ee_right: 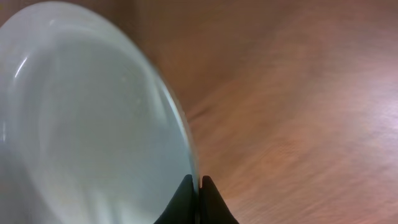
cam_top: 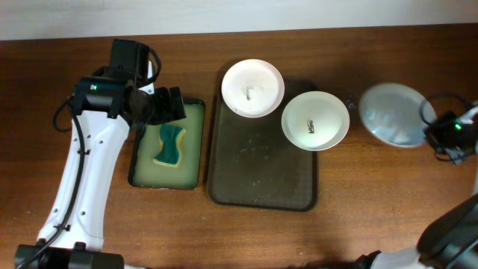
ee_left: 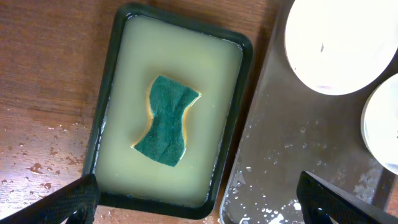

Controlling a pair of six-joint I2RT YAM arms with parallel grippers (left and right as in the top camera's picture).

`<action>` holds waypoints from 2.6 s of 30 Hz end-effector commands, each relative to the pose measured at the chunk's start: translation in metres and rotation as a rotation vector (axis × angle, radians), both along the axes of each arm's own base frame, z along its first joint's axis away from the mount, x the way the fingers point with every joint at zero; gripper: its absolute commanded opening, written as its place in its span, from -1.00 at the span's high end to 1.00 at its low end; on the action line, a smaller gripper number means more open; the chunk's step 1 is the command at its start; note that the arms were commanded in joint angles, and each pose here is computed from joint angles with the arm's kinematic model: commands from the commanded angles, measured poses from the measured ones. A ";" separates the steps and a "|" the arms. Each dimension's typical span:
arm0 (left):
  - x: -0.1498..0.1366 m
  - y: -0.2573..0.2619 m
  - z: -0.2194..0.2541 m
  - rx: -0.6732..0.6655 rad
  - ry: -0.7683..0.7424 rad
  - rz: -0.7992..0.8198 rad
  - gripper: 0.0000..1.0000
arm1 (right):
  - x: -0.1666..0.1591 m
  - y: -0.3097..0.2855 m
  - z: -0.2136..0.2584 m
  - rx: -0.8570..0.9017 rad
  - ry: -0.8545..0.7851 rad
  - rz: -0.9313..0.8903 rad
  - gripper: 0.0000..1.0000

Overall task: Clean dirty plates on tray and stack at the side
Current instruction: 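Grasp the right white plate with the right gripper, pull to center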

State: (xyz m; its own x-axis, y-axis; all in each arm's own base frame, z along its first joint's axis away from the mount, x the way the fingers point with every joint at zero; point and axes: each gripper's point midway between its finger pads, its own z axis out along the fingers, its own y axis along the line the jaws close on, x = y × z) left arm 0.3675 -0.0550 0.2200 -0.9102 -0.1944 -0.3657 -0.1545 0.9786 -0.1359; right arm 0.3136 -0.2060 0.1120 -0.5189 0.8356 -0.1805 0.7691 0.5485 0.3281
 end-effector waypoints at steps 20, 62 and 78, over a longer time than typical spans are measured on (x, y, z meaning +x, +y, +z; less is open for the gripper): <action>0.000 0.000 0.007 -0.006 -0.019 -0.008 -0.99 | 0.070 0.149 0.020 -0.160 -0.116 0.710 0.05; 0.000 0.000 0.007 -0.006 -0.018 -0.008 -0.99 | -0.007 0.285 -0.050 -0.074 0.258 0.829 0.91; -0.001 -0.007 0.007 -0.044 -0.012 -0.025 -0.99 | 0.029 0.320 -0.013 -0.168 0.040 1.101 0.39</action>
